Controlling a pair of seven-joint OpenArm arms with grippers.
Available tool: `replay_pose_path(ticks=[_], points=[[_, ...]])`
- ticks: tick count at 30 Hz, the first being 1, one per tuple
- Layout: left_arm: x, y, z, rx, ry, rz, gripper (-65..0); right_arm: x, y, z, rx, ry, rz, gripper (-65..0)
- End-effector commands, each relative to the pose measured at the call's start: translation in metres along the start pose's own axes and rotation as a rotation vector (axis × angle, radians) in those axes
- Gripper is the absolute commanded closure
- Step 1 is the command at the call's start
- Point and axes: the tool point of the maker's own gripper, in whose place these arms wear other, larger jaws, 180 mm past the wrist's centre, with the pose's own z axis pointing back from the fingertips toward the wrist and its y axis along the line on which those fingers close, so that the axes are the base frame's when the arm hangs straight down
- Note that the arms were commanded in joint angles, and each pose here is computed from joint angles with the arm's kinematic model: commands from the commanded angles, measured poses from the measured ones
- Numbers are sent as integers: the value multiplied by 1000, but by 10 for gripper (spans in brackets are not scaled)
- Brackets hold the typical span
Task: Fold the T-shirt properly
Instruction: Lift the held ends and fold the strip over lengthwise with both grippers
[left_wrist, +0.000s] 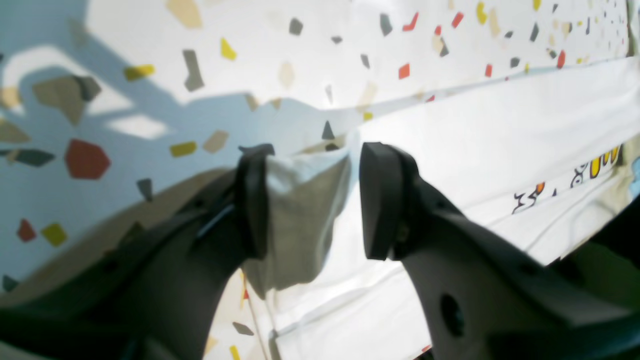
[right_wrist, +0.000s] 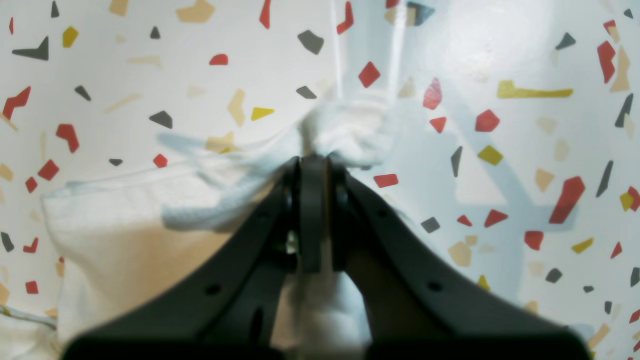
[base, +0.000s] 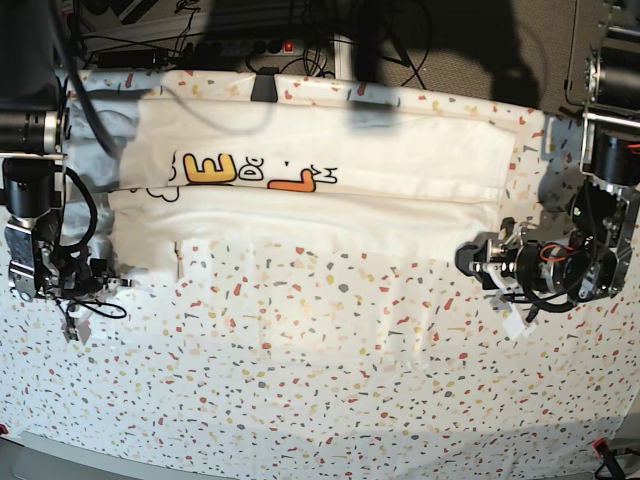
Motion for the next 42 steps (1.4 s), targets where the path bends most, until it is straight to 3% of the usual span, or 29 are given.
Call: replay_pose_path(ticks=[1, 8, 15, 24, 30, 42], points=[[25, -4, 13, -10, -61, -30, -268, 16, -9, 8, -15, -28, 5, 0], [25, 0, 13, 16, -60, -44, -236, 16, -9, 8, -15, -28, 5, 0], [32, 1, 16, 28, -74, -56, 0, 16, -9, 8, -15, -28, 5, 0], [34, -8, 17, -15, -78, -95, 0, 25, -10, 10, -16, -67, 11, 0], [35, -16, 26, -45, -93, -131, 0, 46, -4, 28, 46, -124, 120, 0], [-1, -57, 29, -25, -87, -326, 0, 19, 2, 53, 128, -156, 256, 0]])
